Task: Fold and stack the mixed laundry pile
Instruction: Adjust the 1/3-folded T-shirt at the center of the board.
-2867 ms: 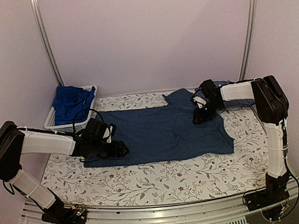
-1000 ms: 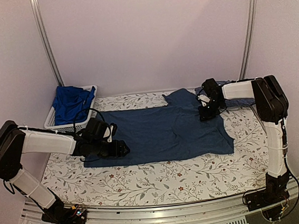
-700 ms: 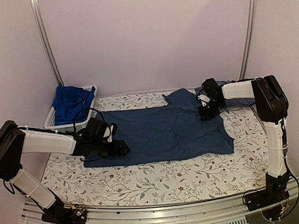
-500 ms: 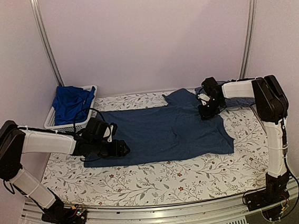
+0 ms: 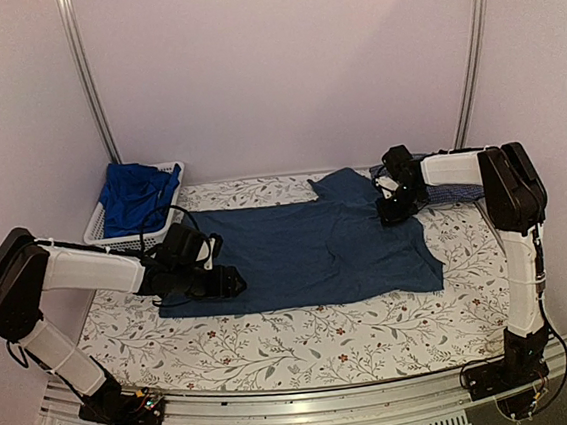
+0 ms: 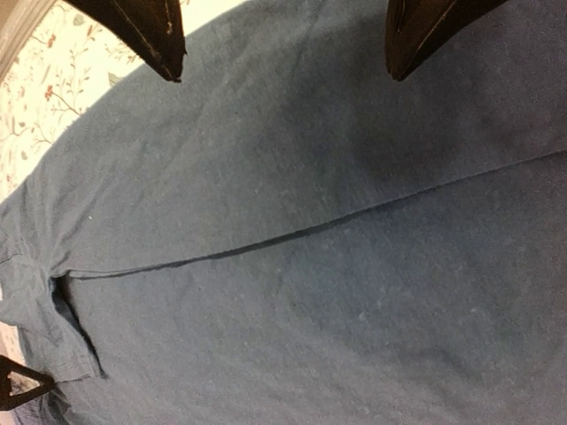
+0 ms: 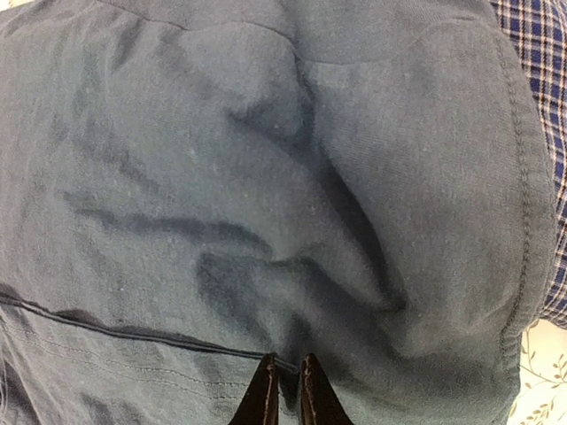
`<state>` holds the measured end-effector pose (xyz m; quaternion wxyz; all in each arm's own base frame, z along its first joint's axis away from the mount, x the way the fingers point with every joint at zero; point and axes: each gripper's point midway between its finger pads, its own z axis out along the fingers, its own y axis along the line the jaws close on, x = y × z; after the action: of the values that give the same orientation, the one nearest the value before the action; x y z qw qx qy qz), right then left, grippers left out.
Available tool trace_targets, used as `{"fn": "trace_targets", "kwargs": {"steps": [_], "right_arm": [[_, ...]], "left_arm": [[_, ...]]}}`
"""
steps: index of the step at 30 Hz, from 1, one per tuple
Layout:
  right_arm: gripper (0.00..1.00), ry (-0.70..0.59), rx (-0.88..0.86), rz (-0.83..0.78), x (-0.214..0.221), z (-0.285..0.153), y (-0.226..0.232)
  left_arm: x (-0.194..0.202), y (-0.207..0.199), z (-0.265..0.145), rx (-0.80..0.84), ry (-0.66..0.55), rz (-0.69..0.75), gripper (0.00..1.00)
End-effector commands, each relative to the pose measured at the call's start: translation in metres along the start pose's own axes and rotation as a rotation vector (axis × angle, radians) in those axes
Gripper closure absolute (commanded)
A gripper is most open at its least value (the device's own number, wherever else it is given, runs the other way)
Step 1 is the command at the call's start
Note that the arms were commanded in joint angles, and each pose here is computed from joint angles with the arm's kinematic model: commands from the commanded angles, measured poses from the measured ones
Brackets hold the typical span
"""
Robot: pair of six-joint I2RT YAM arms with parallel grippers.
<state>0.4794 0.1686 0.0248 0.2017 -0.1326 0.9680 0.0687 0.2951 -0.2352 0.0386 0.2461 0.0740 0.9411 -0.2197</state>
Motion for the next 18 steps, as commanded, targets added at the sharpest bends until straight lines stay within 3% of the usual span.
{"fn": "trace_targets", "kwargs": {"steps": [1, 18], "right_arm": [[0.92, -0.006, 0.008, 0.009, -0.002, -0.005, -0.005], [1.0, -0.059, 0.003, 0.014, -0.017, -0.024, -0.003]], "left_arm": [[-0.011, 0.001, 0.001, 0.0, -0.022, 0.006, 0.23], [-0.01, 0.001, 0.001, 0.0, -0.017, 0.003, 0.23]]}}
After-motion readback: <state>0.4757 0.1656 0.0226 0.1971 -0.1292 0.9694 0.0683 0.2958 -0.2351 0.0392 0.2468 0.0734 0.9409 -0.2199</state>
